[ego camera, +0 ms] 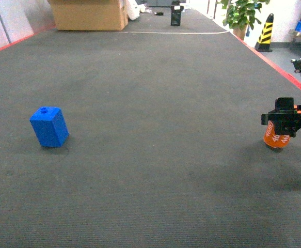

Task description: Sort blue parts and orange caps into right shelf containers

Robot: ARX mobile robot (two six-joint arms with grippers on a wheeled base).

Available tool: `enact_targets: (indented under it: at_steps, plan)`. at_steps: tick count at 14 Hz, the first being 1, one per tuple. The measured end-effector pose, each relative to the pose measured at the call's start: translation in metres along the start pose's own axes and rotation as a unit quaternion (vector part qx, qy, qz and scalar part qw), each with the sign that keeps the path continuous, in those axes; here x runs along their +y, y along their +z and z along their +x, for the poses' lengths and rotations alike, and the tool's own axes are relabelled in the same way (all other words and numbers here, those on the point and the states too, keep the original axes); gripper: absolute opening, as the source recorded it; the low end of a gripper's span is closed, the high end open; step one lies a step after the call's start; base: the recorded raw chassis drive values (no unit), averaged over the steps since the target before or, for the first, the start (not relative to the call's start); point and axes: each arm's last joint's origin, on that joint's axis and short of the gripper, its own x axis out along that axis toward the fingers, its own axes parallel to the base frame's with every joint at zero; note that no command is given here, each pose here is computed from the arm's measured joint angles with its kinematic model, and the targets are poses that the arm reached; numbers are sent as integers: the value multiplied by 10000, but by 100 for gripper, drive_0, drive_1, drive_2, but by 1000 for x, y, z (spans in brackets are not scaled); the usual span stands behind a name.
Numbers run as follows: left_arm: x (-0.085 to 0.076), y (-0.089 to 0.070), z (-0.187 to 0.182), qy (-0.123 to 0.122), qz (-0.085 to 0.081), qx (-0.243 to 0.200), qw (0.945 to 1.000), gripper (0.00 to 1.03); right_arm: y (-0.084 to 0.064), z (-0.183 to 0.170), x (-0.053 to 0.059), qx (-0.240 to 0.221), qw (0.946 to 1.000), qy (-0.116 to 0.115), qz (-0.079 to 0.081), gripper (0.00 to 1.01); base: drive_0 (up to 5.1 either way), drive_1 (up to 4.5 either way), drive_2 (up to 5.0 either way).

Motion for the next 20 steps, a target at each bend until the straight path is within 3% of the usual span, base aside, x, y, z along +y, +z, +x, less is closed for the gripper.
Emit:
enact_targets:
  at_steps: [1,4,5,9,15,17,20]
  plan:
    - [-2,5,10,34,38,166,9998,98,-4,-5,2,17,10000,30,24,46,0,0,0]
    - [-12,37,65,-456,322,279,9980,98,-15,-25,8,-68,9995,223,198,46,0,0,0]
    - [-14,43,91,-555,339,498,9966,98,-18,-32,8,-92,9992,257,281,46,0,0,0]
    - [-21,31,170,-742,432,1398,9864,98,-31,-66,13,-295,9974,416,508,46,0,0,0]
    - [-32,33,251,-917,458,1724,9797,98,-28,-140,25,-1026,9917,628,451,45,0,0,0]
    - [-32,27,268,-819,584,1833,9779,98,-30,-158,29,-1102,9901,727,476,45,0,0,0]
    - [-27,21,288,-800,559,1983,9753,98,-29,-177,29,-1236,9874,793,595,45,0,0,0]
